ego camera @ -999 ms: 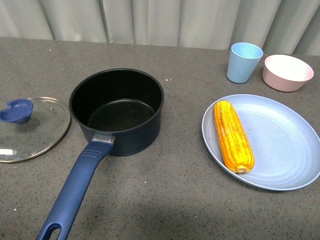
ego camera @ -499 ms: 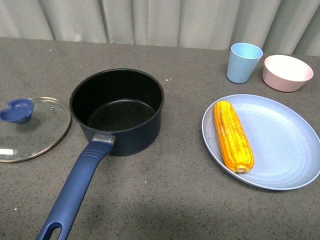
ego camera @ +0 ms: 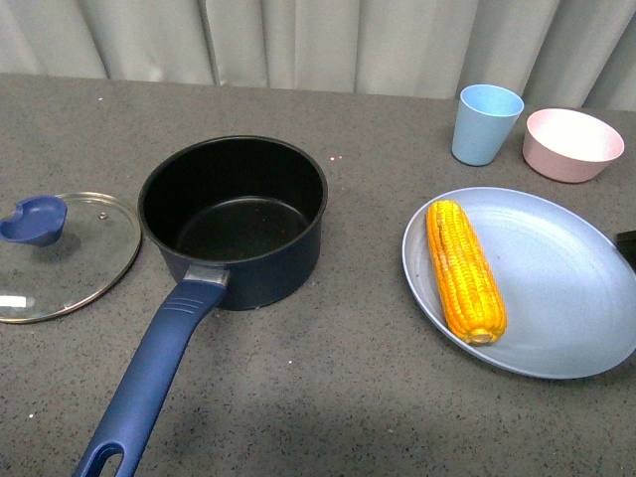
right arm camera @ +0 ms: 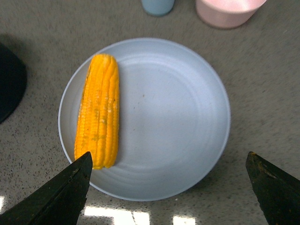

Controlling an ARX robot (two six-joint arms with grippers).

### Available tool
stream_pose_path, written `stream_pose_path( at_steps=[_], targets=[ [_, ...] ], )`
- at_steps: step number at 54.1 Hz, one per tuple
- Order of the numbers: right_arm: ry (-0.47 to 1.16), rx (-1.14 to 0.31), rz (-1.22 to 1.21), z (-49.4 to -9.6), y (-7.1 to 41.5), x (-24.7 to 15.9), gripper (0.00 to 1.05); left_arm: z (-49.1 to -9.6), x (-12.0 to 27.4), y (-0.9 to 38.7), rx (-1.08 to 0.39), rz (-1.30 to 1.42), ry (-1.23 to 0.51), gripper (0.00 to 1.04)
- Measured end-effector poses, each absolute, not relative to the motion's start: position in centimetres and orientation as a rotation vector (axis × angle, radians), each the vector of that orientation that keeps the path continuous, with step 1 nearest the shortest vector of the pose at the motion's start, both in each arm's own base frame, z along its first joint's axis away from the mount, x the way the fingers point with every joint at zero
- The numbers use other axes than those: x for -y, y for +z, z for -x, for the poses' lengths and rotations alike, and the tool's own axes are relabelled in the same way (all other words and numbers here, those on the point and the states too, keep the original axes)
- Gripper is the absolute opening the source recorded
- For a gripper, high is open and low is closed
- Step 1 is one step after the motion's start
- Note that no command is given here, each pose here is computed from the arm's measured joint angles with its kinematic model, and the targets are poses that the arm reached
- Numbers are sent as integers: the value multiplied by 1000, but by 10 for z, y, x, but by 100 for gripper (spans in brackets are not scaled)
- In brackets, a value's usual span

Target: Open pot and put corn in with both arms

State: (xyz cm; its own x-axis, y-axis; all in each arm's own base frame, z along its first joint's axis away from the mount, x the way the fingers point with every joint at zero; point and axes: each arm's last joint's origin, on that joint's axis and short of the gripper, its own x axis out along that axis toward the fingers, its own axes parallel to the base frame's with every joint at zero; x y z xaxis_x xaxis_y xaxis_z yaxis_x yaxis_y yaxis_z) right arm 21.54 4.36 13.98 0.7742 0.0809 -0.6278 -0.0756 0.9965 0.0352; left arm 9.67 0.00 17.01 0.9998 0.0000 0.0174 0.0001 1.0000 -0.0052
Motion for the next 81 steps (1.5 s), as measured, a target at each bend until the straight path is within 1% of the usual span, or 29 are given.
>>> stream_pose_path(
  at_steps=[4, 7, 19, 33, 43, 48, 50, 55, 57, 60, 64, 68, 74, 81],
  targets=[
    [97, -784, -11, -241, 123, -58, 95, -97, 0, 170, 17, 5, 0, 98],
    [100, -828, -11, -255, 115, -66, 95, -97, 0, 170, 17, 5, 0, 98],
    [117, -919, -7, -288, 95, -93, 95, -97, 0, 170, 17, 5, 0, 98],
    [128, -1004, 32, -306, 72, -121, 95, -97, 0, 170, 17, 5, 0, 98],
    [118, -1035, 56, -309, 65, -128, 94, -97, 0, 170, 17, 5, 0, 98],
    [115, -1045, 63, -310, 63, -130, 81, -97, 0, 170, 17, 5, 0, 98],
    [115, -1046, 65, -310, 62, -130, 77, -97, 0, 170, 17, 5, 0, 98],
    [117, -1055, 69, -310, 61, -131, 63, -97, 0, 170, 17, 5, 0, 98],
    [118, -1056, 68, -310, 61, -131, 59, -97, 0, 170, 17, 5, 0, 98],
    [120, -1059, 69, -309, 60, -132, 51, -97, 0, 170, 17, 5, 0, 98],
    [124, -1059, 68, -309, 60, -132, 42, -97, 0, 170, 17, 5, 0, 98],
    [144, -1032, 79, -310, 62, -133, 33, -97, 0, 170, 18, 5, 0, 98],
    [227, -972, 107, -305, 79, -134, 25, -97, 0, 170, 17, 5, 0, 98],
    [321, -896, 96, -301, 106, -141, 21, -97, 0, 170, 17, 5, 0, 98]
  ],
)
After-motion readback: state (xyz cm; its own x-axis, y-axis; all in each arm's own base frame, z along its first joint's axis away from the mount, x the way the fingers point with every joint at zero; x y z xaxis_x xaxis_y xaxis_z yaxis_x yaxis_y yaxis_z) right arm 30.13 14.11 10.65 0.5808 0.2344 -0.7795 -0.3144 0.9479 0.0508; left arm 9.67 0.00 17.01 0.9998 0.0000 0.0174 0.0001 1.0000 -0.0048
